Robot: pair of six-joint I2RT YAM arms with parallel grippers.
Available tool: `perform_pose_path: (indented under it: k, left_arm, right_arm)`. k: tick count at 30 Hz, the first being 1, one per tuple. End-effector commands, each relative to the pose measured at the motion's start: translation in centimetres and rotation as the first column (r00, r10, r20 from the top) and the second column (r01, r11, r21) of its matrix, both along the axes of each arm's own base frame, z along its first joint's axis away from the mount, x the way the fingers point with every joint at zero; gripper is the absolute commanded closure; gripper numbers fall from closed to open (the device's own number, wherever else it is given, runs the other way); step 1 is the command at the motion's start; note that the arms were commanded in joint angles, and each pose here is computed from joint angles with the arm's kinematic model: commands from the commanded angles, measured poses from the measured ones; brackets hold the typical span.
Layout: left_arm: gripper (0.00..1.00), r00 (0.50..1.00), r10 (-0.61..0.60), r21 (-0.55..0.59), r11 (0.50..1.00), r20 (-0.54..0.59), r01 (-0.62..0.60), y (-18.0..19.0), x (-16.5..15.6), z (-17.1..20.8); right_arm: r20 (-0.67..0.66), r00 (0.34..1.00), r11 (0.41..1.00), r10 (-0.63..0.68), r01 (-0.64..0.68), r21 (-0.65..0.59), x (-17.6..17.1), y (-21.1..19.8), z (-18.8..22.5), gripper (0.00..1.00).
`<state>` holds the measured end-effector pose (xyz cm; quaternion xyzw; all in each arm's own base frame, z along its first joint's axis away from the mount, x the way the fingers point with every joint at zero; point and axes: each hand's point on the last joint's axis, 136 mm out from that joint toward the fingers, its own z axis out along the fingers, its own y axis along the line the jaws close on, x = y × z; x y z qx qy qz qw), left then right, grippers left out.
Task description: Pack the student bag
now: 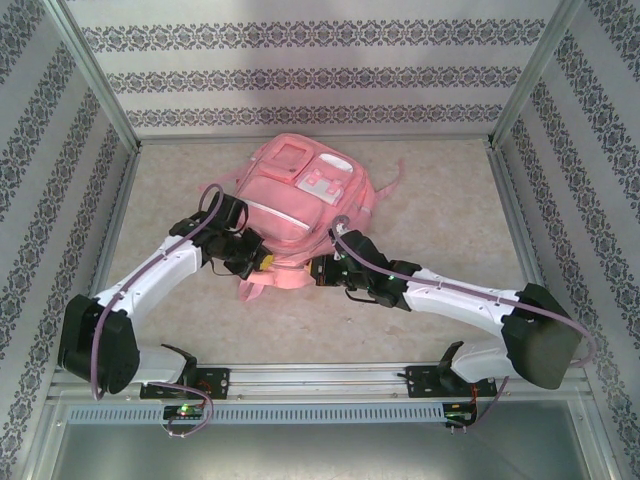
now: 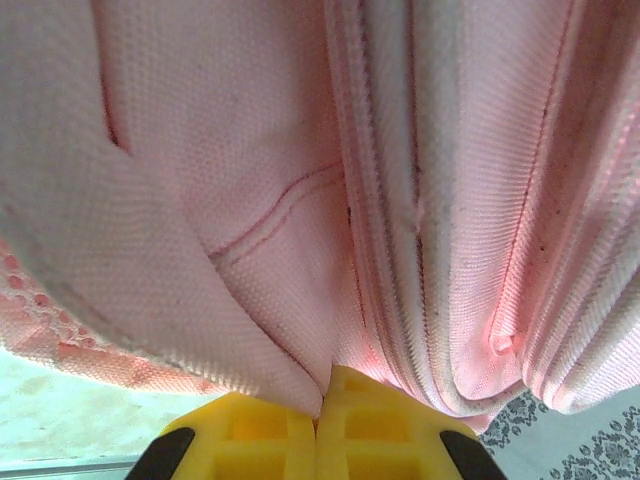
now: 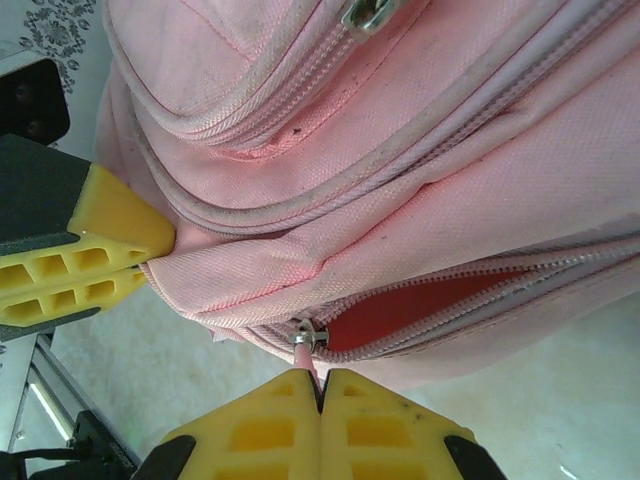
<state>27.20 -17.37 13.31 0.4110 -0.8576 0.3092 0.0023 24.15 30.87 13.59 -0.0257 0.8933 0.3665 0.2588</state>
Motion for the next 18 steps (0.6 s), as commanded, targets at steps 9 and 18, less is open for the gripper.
perform_pose_path:
  k: [9, 18]
  left_arm:
    - [1.0, 0.997, 0.075, 0.123, 0.99, 0.012, -0.075, 3.9, -0.1, 0.2]
    - [1.0, 0.995, 0.098, 0.025, 0.995, -0.002, -0.098, 2.4, 0.6, 0.5]
  right_arm:
    - [0.072, 0.997, 0.983, -0.015, 0.028, -0.181, 0.6, -4.3, -0.9, 1.0]
    - [0.103, 0.991, 0.972, 0.085, -0.06, -0.229, -0.4, -4.4, -0.3, 1.0]
